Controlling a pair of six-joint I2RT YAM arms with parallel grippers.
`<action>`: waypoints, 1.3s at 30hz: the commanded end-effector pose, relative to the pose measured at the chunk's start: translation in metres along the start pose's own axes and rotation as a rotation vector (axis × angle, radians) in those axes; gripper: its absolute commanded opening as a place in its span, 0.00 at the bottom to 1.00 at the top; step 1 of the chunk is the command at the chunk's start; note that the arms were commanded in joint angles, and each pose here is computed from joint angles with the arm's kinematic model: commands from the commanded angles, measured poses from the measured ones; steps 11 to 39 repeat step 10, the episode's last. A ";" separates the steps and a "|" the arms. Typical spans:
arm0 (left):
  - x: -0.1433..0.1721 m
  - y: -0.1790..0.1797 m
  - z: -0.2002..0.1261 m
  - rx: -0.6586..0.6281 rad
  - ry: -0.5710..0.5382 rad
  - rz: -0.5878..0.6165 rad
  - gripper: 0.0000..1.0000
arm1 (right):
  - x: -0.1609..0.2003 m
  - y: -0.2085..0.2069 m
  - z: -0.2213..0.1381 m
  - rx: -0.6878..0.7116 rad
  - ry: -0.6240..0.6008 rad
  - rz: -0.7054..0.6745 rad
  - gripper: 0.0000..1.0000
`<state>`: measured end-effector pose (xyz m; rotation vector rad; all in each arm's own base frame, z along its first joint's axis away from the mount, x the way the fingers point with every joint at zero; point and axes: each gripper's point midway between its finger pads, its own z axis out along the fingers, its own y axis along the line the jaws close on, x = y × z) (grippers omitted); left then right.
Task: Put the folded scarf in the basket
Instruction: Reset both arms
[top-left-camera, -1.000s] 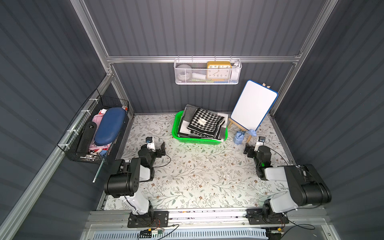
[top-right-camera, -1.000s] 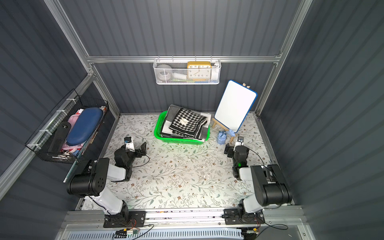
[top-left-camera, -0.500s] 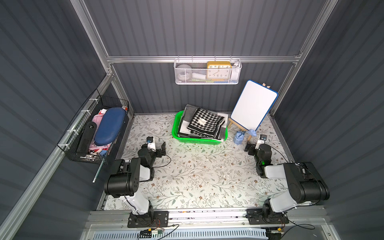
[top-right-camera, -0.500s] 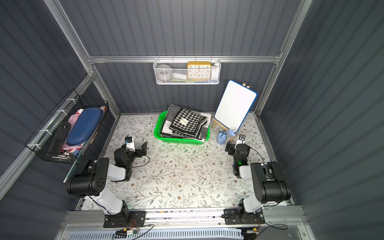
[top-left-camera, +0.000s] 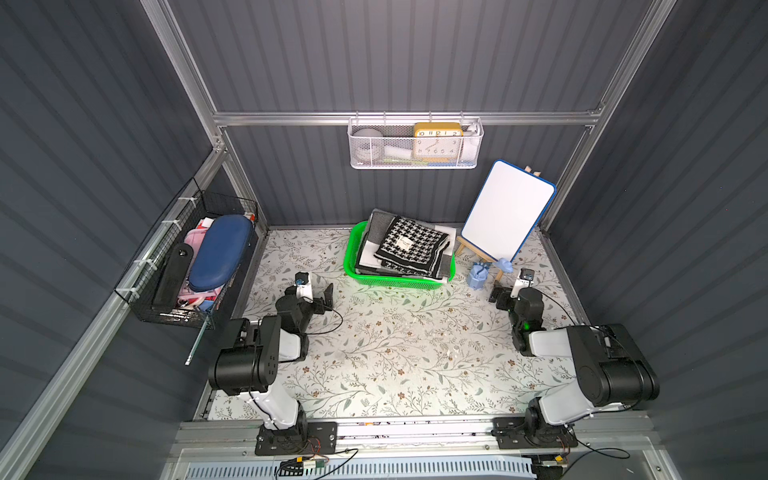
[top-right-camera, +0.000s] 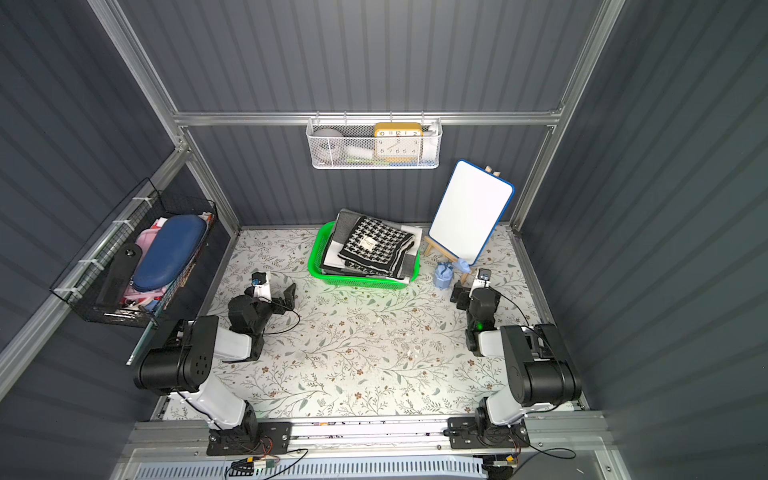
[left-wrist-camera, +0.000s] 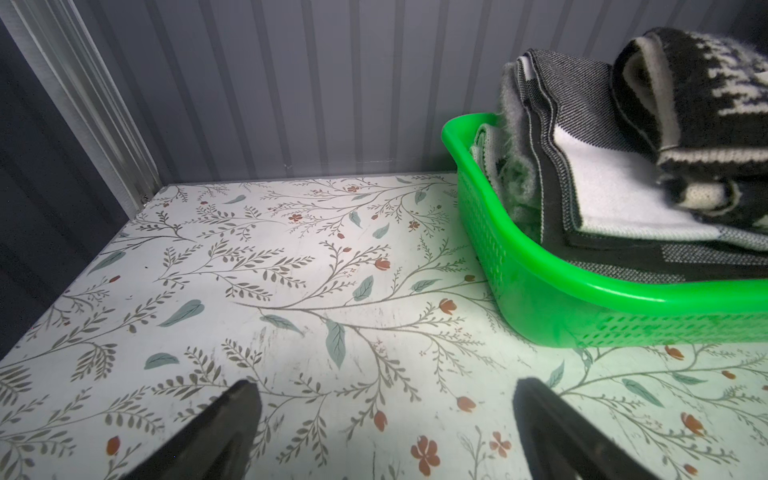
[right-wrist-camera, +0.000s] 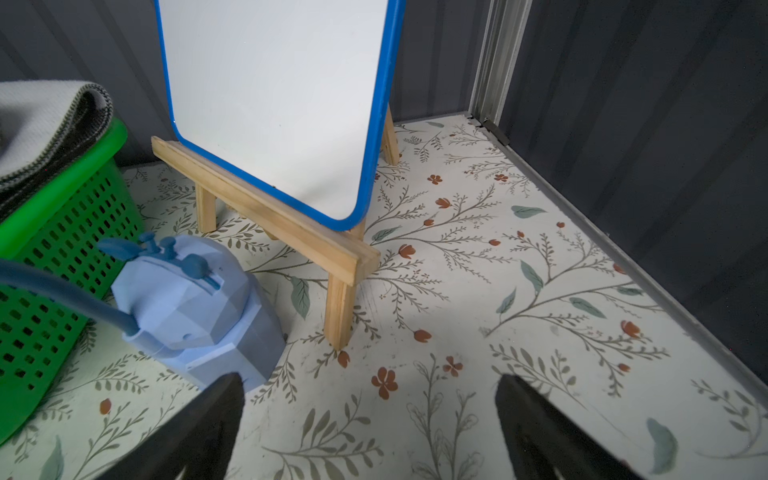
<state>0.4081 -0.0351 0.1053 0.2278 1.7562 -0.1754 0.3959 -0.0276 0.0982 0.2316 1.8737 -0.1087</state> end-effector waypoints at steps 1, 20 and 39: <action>-0.001 -0.001 0.002 0.013 -0.001 0.023 0.99 | 0.001 -0.003 0.000 0.012 -0.004 0.005 0.99; -0.001 -0.002 0.002 0.014 -0.003 0.023 0.99 | 0.001 -0.003 0.000 0.013 -0.004 0.007 0.99; -0.001 -0.002 0.002 0.014 -0.003 0.023 0.99 | 0.001 -0.003 0.000 0.013 -0.004 0.007 0.99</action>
